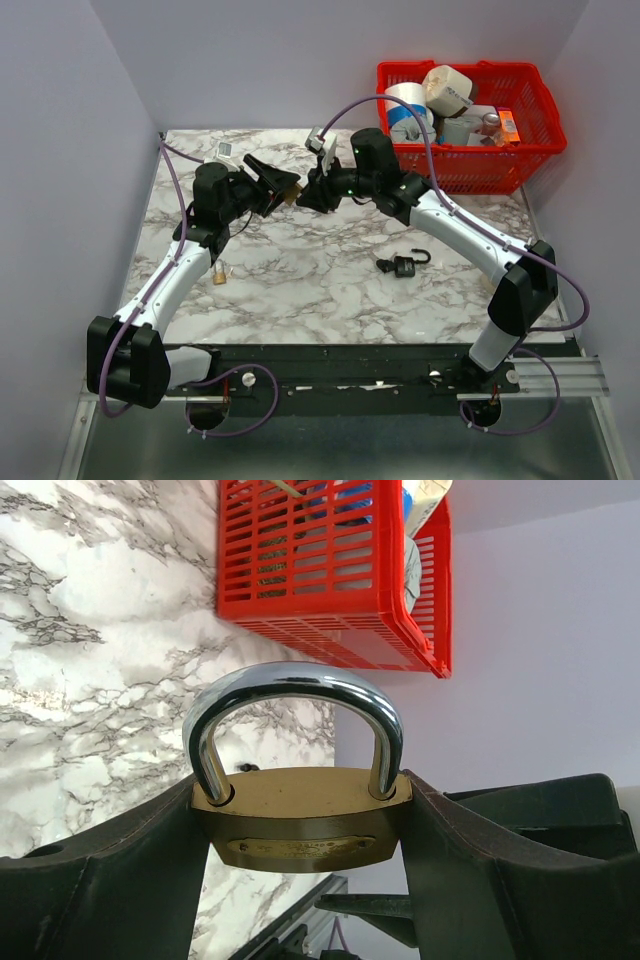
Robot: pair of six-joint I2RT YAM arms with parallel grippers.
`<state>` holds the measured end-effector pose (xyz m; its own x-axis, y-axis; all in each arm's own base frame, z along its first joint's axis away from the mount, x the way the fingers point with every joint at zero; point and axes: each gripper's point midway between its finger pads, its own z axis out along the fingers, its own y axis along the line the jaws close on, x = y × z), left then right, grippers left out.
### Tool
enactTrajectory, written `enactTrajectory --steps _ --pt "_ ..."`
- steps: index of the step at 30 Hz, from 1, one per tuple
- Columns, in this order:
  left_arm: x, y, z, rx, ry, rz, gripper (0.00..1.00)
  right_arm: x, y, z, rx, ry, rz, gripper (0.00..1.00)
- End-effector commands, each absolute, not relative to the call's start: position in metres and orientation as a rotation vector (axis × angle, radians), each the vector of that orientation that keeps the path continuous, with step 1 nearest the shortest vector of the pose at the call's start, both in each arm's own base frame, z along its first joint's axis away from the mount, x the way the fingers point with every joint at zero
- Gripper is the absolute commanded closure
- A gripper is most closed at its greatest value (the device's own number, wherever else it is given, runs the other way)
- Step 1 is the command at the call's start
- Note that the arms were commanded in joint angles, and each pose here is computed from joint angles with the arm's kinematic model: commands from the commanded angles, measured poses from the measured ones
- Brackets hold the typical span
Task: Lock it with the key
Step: Lock the lock.
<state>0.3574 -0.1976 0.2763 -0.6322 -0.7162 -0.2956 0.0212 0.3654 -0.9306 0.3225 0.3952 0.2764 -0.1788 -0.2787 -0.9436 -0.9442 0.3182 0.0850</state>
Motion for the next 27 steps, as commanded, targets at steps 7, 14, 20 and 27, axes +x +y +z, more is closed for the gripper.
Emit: enactTrajectory --steps 7,14,20,27 --pt "0.355 -0.199 0.321 -0.528 1.794 -1.391 0.96 0.327 0.397 0.269 -1.115 1.692 0.86 0.63" --pt "0.359 -0.195 0.319 -0.562 1.796 -1.39 0.96 0.331 0.391 0.272 -1.065 1.706 0.821 0.61" --pt "0.361 -0.194 0.321 -0.563 1.79 -1.388 0.96 0.333 0.386 0.273 -1.038 1.717 0.797 0.61" --pt "0.361 -0.194 0.321 -0.564 1.79 -1.386 0.96 0.33 0.388 0.272 -1.042 1.721 0.821 0.53"
